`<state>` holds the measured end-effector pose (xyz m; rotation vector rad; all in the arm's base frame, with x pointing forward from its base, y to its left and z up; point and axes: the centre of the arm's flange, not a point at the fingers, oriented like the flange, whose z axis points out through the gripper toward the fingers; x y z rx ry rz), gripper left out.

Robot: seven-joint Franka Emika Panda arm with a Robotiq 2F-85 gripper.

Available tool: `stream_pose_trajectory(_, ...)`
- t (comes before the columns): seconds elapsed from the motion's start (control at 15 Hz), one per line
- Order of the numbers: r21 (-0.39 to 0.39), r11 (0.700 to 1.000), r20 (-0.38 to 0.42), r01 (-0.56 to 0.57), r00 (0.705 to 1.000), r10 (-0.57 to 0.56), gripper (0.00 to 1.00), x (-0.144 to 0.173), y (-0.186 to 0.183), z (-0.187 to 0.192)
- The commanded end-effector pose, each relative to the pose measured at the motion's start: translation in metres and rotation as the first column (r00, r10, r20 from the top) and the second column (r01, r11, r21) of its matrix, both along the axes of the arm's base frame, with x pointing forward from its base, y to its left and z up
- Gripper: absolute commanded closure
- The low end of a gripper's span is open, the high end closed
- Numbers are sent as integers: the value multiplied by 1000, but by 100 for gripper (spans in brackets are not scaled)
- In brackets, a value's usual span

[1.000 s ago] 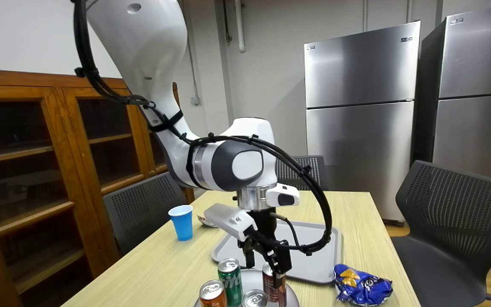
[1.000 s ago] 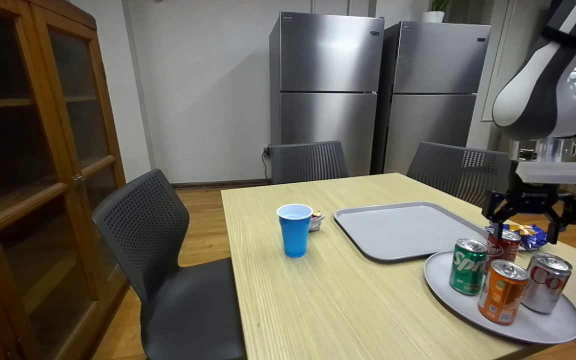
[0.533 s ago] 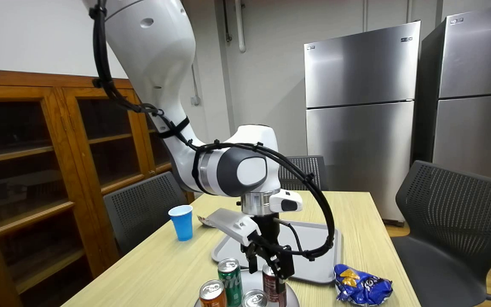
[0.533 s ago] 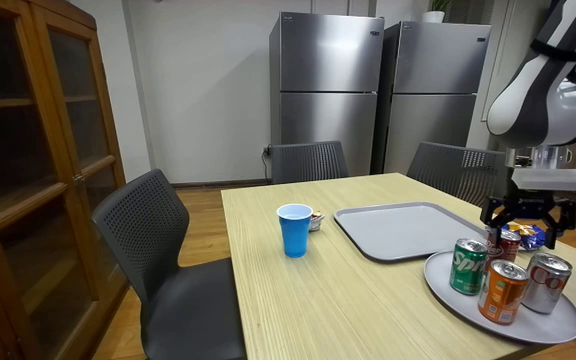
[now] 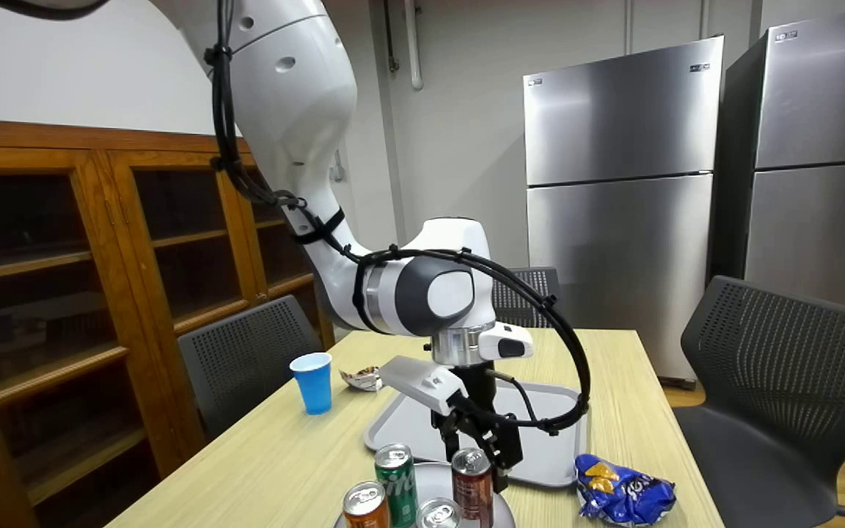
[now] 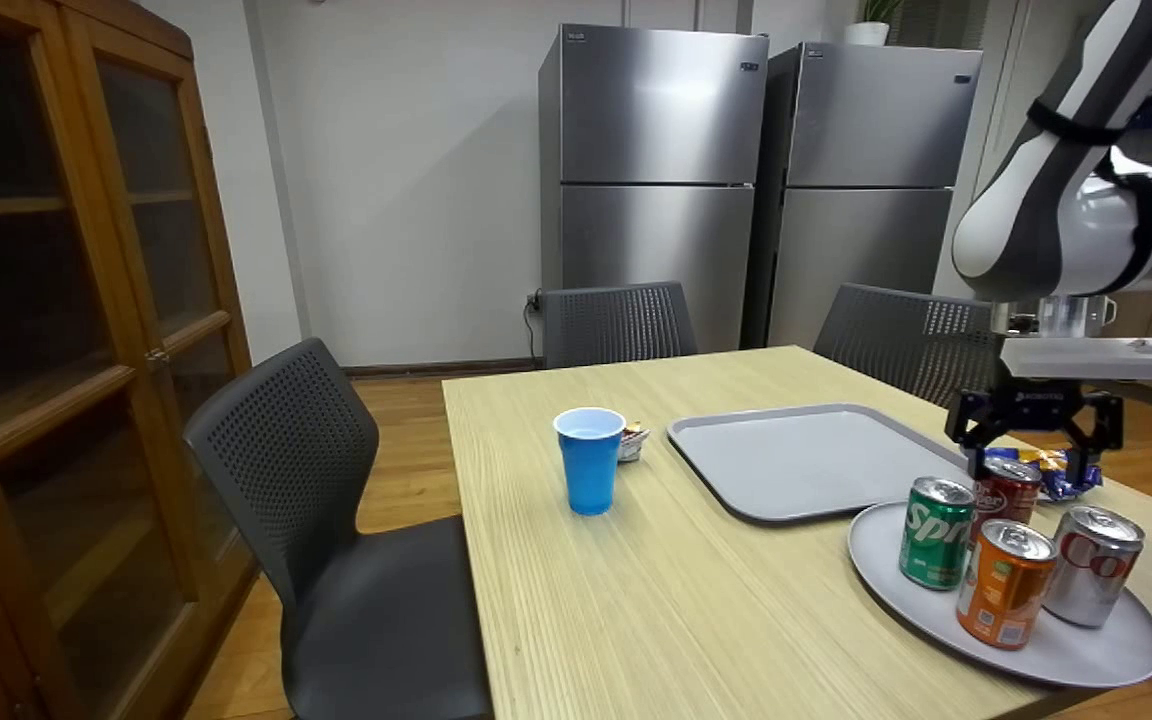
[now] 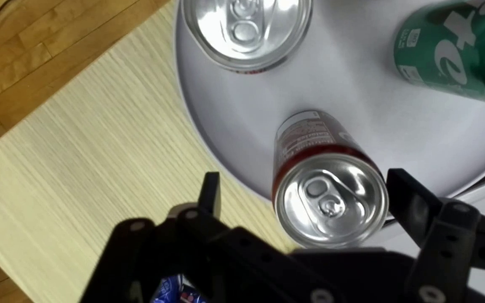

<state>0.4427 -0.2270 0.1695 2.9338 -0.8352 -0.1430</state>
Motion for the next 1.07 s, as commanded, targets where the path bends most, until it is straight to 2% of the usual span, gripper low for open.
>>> stream_pose_trajectory(0.0,3,1000,8,0,1000,0,0,19,-5,-5)
stream_pose_trajectory(1.0,1,1000,-5,-16,1000,16,0,23,-3,-8)
